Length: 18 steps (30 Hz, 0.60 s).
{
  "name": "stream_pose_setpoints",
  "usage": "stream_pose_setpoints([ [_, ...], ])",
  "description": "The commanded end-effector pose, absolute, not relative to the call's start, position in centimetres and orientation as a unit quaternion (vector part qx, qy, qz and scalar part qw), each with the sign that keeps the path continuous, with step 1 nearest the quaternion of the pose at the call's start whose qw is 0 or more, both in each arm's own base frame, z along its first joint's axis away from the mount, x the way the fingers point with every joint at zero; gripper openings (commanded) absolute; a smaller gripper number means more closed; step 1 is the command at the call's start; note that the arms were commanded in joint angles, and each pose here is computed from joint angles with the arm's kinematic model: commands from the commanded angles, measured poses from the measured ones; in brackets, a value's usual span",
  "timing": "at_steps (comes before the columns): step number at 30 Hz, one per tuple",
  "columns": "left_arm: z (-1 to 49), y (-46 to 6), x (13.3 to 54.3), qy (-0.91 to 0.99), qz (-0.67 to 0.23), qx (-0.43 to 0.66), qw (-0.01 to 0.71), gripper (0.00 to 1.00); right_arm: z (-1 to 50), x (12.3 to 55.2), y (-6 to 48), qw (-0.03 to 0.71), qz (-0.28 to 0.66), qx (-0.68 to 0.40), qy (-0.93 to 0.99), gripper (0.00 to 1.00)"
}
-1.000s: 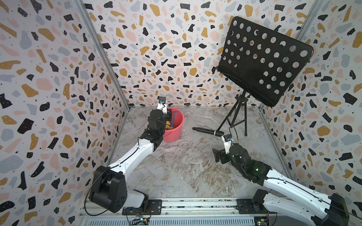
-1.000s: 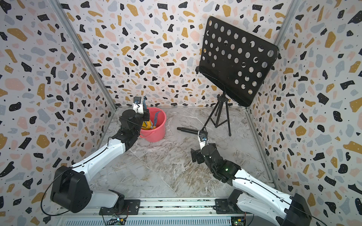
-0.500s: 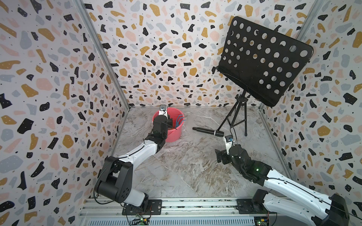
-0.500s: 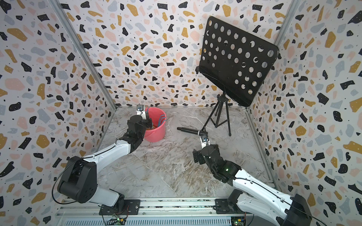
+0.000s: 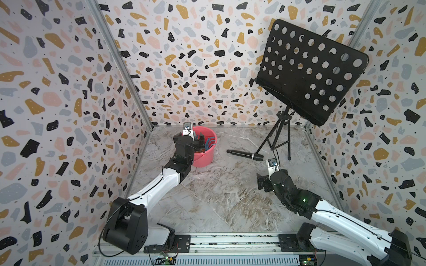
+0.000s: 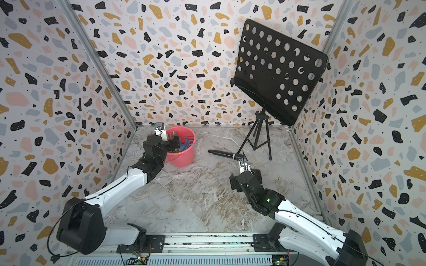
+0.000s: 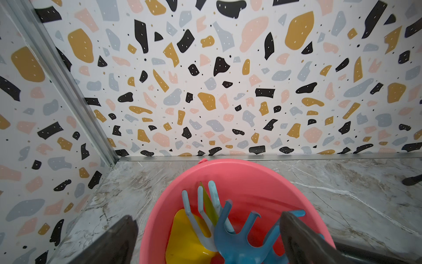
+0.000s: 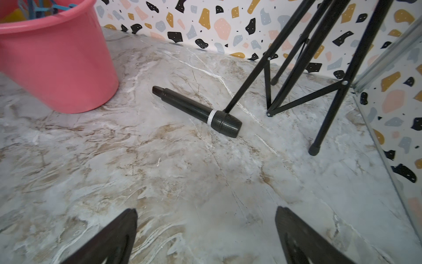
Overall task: Organize the gardening tools
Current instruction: Place the gardening tool in the container.
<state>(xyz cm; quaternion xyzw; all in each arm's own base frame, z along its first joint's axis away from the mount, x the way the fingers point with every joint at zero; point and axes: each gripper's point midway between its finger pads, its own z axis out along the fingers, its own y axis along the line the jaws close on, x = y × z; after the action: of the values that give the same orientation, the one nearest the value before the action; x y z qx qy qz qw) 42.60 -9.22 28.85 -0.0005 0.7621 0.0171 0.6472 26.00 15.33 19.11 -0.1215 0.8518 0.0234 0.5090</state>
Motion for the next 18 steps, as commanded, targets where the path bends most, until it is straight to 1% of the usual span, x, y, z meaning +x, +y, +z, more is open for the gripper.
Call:
stream_pose_setpoints([
  [1, 31.4, -8.8, 40.6, 0.751, 0.004, 0.002, 0.660, 0.99, 20.8, 26.7, 13.5, 0.524, -0.021, -0.098, 0.846, 1.00],
  [3, 31.9, -8.8, 38.8, 0.746, -0.011, 0.016, 0.665, 1.00, 20.9, 26.8, 13.0, 0.527, -0.032, -0.093, 0.844, 1.00],
  [7, 31.2, -9.4, 35.6, 0.740, -0.044, 0.055, 0.669, 1.00, 21.1, 27.2, 11.8, 0.534, -0.063, -0.087, 0.839, 1.00],
  [13, 26.8, -9.3, 32.3, 0.741, -0.053, 0.094, 0.663, 1.00, 20.9, 28.1, 9.3, 0.544, -0.127, -0.076, 0.826, 1.00],
  [18, 23.0, -8.7, 30.9, 0.755, -0.034, 0.111, 0.646, 0.99, 19.4, 29.1, 7.5, 0.534, -0.143, -0.061, 0.831, 1.00],
])
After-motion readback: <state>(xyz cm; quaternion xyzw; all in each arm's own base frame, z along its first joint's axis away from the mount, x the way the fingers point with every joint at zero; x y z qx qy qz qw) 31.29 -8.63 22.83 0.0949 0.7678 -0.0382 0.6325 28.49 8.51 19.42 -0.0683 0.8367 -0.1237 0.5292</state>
